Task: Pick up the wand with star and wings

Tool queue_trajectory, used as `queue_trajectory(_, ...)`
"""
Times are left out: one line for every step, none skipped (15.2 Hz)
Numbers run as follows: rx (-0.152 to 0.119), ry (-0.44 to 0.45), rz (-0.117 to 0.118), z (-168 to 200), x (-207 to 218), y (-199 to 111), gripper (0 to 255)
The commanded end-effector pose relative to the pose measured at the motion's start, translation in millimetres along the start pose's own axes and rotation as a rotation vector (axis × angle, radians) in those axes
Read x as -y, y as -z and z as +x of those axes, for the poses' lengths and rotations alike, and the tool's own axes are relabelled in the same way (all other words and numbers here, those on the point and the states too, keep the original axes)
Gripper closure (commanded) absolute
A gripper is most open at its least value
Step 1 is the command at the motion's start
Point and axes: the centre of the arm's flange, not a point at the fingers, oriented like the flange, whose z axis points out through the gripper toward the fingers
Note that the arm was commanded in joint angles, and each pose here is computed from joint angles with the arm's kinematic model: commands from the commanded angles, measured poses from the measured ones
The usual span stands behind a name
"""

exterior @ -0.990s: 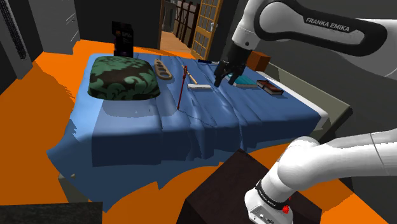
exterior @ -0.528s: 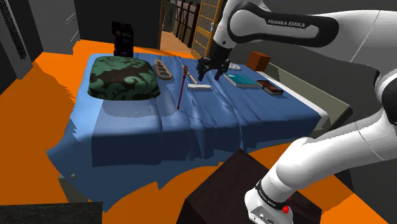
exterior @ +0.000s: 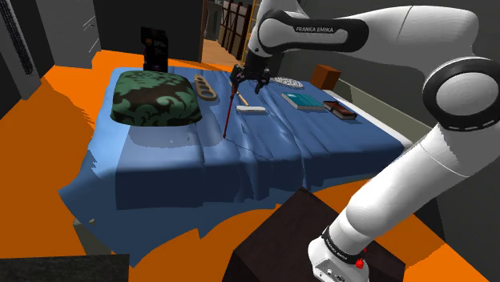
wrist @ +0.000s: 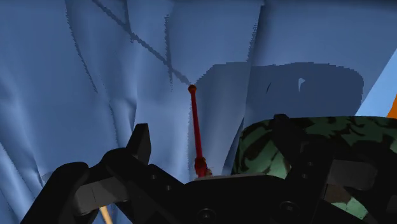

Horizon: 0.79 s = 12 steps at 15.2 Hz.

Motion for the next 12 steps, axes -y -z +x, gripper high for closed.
queue_trajectory(-0.015, -0.038, -0.011, 25, 3, -10, 0)
queue_trajectory(-0.023, -0.057, -0.016, 37, 4, -14, 0)
queue_trajectory(-0.03, -0.075, -0.022, 48, 4, -18, 0)
queue_trajectory(-0.037, -0.093, -0.027, 60, 5, -22, 0)
queue_trajectory(-0.045, -0.112, -0.032, 71, 5, -26, 0)
queue_trajectory(-0.052, -0.13, -0.038, 83, 5, -30, 0)
queue_trajectory(-0.059, -0.148, -0.043, 95, 5, -33, 0)
queue_trajectory(-0.064, -0.161, -0.047, 103, 5, -36, 0)
queue_trajectory(-0.064, -0.161, -0.047, 102, 5, -41, 0)
queue_trajectory(-0.064, -0.161, -0.047, 101, 5, -46, 0)
queue_trajectory(-0.064, -0.161, -0.047, 100, 5, -51, 0)
queue_trajectory(-0.064, -0.161, -0.047, 99, 5, -57, 0)
